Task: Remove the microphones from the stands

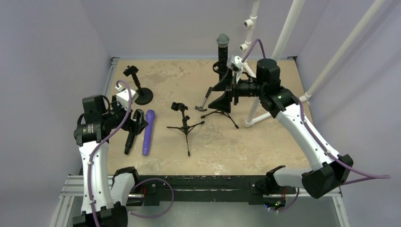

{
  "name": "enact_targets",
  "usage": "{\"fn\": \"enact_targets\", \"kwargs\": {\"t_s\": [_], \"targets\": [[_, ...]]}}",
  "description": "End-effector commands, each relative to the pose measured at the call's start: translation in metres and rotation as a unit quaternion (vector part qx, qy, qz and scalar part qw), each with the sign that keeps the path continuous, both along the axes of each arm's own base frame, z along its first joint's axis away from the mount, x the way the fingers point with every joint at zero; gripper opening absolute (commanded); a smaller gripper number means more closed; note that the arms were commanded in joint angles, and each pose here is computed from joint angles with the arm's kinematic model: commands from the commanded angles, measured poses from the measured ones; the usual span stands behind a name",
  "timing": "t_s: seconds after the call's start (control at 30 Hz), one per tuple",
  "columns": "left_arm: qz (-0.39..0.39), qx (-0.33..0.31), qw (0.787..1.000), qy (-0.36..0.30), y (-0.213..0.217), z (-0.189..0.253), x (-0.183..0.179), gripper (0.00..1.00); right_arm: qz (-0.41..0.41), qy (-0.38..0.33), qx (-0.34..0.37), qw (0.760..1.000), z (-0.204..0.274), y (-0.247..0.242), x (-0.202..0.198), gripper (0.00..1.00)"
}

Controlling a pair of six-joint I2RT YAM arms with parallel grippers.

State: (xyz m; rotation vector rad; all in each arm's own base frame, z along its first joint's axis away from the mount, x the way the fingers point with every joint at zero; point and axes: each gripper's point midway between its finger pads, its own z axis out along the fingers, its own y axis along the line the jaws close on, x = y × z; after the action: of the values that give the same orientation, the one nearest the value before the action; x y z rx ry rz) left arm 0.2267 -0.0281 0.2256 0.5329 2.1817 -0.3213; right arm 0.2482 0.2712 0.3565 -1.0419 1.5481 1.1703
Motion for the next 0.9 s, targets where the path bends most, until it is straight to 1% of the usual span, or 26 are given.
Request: {"fn": "enact_targets", "kwargs": {"t_s": [0.0, 0.07, 0.2, 0.33, 0.4, 0.5, 0.6, 0.67, 0.87], "targets": [[-0.128, -0.081, 0.984, -0.097, -0.050, 0.024, -0.006, 0.97, -0.007, -0.018, -0.024, 1.000, -0.014, -0.001, 0.005, 0.90], [-0.148, -0.103, 0.977, -0.115, -0.062, 0.023, -0.007, 0.97, -0.006, -0.015, -0.028, 0.999, -0.019, -0.001, 0.006, 0.90], [-0.205, -0.133, 0.957, -0.154, -0.087, 0.025, -0.006, 0.93, -0.001, -0.008, -0.030, 1.000, -0.026, 0.001, 0.007, 0.90], [-0.257, -0.140, 0.936, -0.195, -0.111, 0.030, 0.001, 0.92, 0.004, -0.001, -0.031, 1.000, -0.029, 0.004, 0.008, 0.89], [-0.281, -0.149, 0.928, -0.195, -0.125, 0.029, 0.004, 0.91, 0.003, 0.002, -0.032, 0.999, -0.031, 0.004, 0.010, 0.90], [-0.290, -0.164, 0.924, -0.186, -0.139, 0.029, 0.015, 0.87, 0.000, 0.005, -0.034, 0.999, -0.034, 0.004, 0.011, 0.89], [-0.306, -0.158, 0.919, -0.195, -0.155, 0.028, 0.022, 0.86, -0.004, 0.005, -0.038, 0.999, -0.036, 0.003, 0.011, 0.90], [-0.303, -0.161, 0.919, -0.196, -0.164, 0.026, 0.028, 0.86, -0.007, 0.002, -0.040, 0.999, -0.037, 0.002, 0.011, 0.90], [-0.314, -0.172, 0.911, -0.205, -0.187, 0.020, 0.036, 0.81, -0.010, 0.001, -0.042, 0.999, -0.039, 0.001, 0.011, 0.90]]}}
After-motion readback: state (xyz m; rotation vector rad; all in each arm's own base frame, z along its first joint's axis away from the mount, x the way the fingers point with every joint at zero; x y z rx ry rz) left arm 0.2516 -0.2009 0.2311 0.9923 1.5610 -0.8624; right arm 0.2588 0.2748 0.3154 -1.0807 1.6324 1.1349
